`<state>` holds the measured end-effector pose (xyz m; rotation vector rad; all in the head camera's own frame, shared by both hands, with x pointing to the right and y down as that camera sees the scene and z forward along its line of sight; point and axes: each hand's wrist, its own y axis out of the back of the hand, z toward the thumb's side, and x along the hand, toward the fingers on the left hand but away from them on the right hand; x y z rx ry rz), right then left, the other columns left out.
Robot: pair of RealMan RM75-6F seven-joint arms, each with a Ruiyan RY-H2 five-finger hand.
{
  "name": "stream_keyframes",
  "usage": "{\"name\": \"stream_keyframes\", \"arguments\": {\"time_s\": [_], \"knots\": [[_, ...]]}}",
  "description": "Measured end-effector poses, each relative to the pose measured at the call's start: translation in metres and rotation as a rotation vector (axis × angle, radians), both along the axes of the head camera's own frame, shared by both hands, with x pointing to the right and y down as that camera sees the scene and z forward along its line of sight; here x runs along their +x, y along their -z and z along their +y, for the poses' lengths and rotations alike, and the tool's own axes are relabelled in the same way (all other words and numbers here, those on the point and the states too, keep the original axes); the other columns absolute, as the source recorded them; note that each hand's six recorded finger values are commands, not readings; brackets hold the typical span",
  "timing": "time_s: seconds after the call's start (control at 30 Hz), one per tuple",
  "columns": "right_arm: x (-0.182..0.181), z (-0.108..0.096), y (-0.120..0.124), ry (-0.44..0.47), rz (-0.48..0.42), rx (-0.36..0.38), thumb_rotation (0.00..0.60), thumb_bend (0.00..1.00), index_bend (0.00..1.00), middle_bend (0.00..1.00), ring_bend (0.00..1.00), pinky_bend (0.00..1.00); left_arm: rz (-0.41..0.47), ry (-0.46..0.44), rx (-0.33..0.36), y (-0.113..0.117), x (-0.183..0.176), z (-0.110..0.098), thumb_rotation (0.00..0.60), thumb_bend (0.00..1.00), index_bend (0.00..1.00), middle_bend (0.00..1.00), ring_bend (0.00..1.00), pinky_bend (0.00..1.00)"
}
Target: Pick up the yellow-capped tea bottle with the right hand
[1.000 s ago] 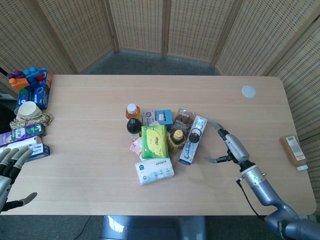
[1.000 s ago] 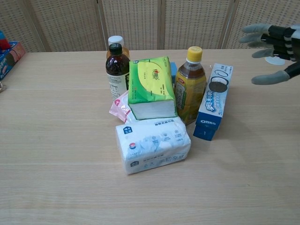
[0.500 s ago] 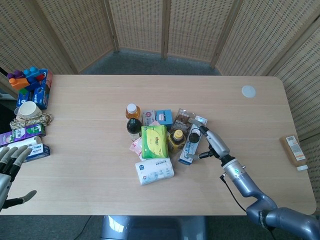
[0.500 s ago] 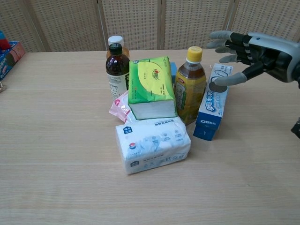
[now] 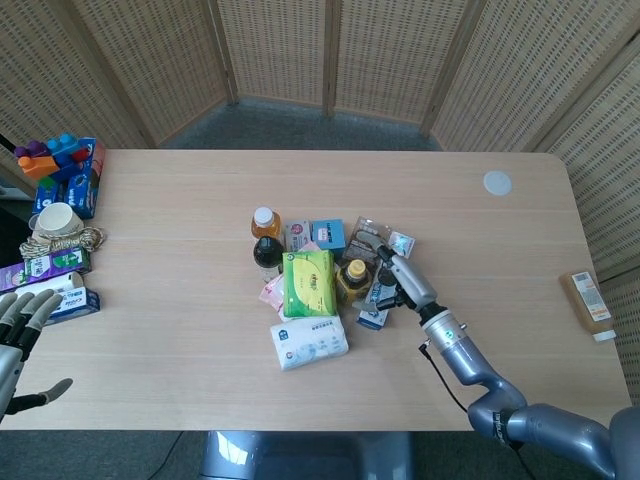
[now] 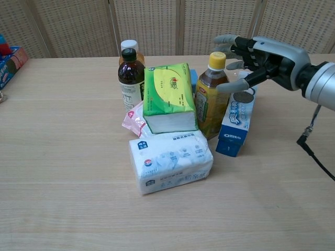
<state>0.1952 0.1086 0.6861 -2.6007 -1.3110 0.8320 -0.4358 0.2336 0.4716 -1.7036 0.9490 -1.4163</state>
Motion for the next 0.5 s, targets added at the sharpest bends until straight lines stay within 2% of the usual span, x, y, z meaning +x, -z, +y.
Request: {"name": "stream_keyframes", "arguments": {"time_s": [0.1, 0.2, 0.4, 0.5], "knots": [[-0.004, -0.002, 0.0, -0.019, -0.009, 0.007, 0.6, 0.0, 0.08, 0.16, 0.0, 0.0, -0.002, 0.002, -0.002, -0.001, 0.0, 0.0, 0.6, 0.0, 0.0, 0.0, 0.0, 0.0], [-0.007, -0.004, 0.0, -0.026, -0.007, 0.023, 0.6, 0.0, 0.12, 0.3, 0.05, 0.03, -0.003, 0.003, -0.002, -0.001, -0.001, -0.001, 0.6, 0.0, 0.0, 0.0, 0.0, 0.0], [-0.015, -0.004, -0.005, -0.059, -0.011, 0.039, 0.6, 0.0, 0.2, 0.47, 0.22, 0.33, -0.007, 0.008, -0.003, -0.002, -0.002, -0.001, 0.6, 0.0, 0.0, 0.0, 0.0, 0.0], [-0.02, -0.003, -0.008, -0.072, -0.016, 0.049, 0.6, 0.0, 0.21, 0.5, 0.26, 0.43, -0.01, 0.01, -0.005, -0.003, -0.002, -0.002, 0.6, 0.0, 0.0, 0.0, 0.0, 0.0]]}}
